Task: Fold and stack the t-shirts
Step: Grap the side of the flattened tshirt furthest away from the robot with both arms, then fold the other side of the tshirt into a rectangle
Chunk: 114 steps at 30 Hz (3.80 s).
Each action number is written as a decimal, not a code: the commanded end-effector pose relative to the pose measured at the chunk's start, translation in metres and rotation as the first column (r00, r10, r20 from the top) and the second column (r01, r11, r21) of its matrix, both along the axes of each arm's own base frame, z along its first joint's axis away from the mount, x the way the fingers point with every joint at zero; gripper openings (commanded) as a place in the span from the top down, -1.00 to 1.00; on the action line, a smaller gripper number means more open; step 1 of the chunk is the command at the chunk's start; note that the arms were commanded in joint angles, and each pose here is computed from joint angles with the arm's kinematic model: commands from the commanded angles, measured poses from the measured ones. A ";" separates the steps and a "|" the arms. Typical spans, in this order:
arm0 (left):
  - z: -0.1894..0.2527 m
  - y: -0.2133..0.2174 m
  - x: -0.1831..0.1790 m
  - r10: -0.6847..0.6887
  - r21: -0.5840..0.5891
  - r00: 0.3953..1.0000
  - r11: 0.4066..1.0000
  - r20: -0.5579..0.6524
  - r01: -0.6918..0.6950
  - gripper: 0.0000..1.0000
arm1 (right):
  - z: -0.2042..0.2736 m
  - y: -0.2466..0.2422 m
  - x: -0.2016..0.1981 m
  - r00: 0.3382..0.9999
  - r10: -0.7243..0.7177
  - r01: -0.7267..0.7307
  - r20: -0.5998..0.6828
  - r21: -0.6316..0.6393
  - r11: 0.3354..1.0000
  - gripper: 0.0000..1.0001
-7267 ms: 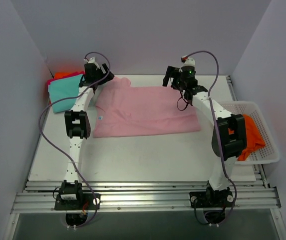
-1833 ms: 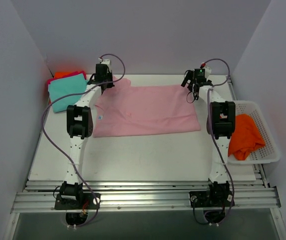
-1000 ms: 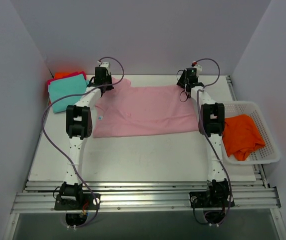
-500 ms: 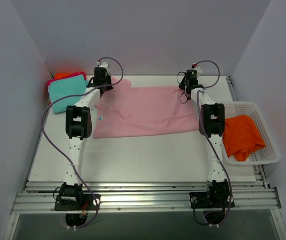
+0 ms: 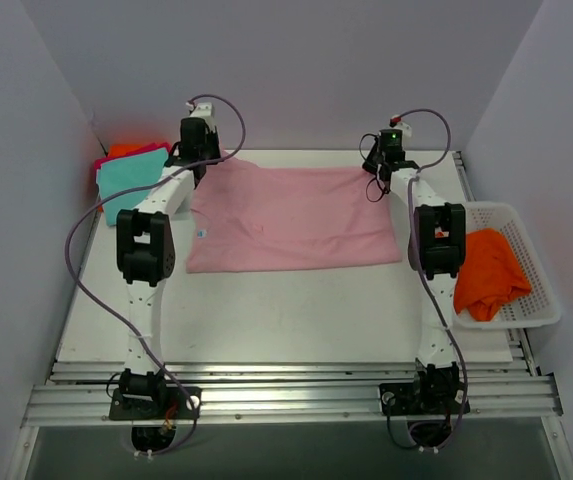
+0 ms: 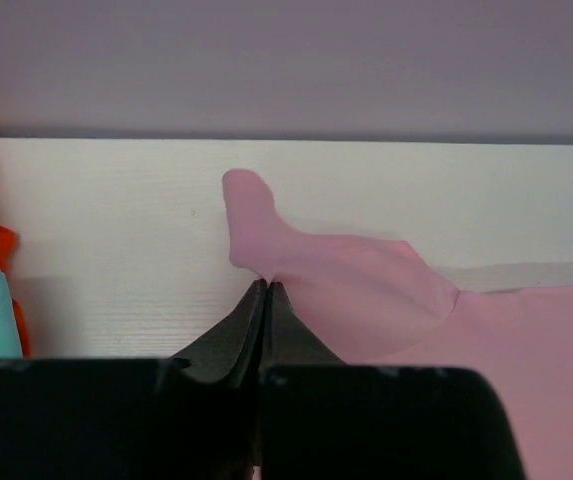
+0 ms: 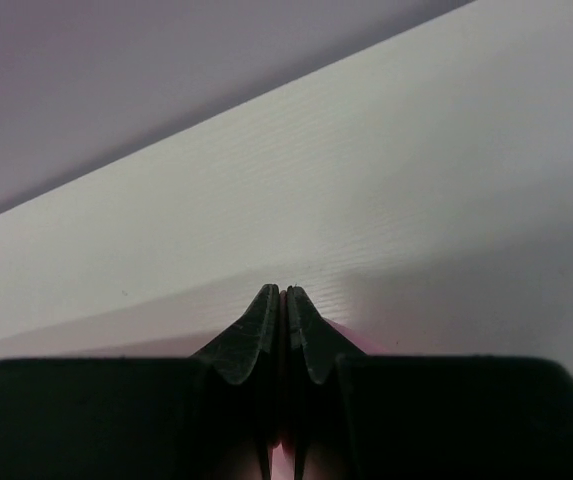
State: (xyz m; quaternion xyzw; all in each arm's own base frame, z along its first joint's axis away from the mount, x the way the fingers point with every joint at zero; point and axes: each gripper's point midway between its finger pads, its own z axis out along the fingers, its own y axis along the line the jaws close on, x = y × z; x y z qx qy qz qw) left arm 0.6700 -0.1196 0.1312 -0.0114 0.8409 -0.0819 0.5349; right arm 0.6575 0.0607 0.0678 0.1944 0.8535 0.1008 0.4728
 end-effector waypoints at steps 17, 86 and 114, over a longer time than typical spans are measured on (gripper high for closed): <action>0.041 0.003 -0.144 0.109 0.180 0.988 0.976 0.105 -0.126 0.95 | 0.022 -0.043 -0.135 0.983 -0.175 0.171 -0.050 -0.073 0.983 1.00; -0.048 0.038 -0.121 -0.020 -0.268 0.981 0.963 -0.194 -0.033 0.66 | -0.005 -0.051 -0.141 0.949 -0.300 0.290 -0.096 -0.104 0.951 -1.00; -0.001 0.031 -0.145 -0.065 -0.217 0.996 0.975 -0.063 0.050 0.42 | -0.011 -0.036 -0.143 0.959 -0.263 0.254 -0.102 -0.093 0.963 -1.00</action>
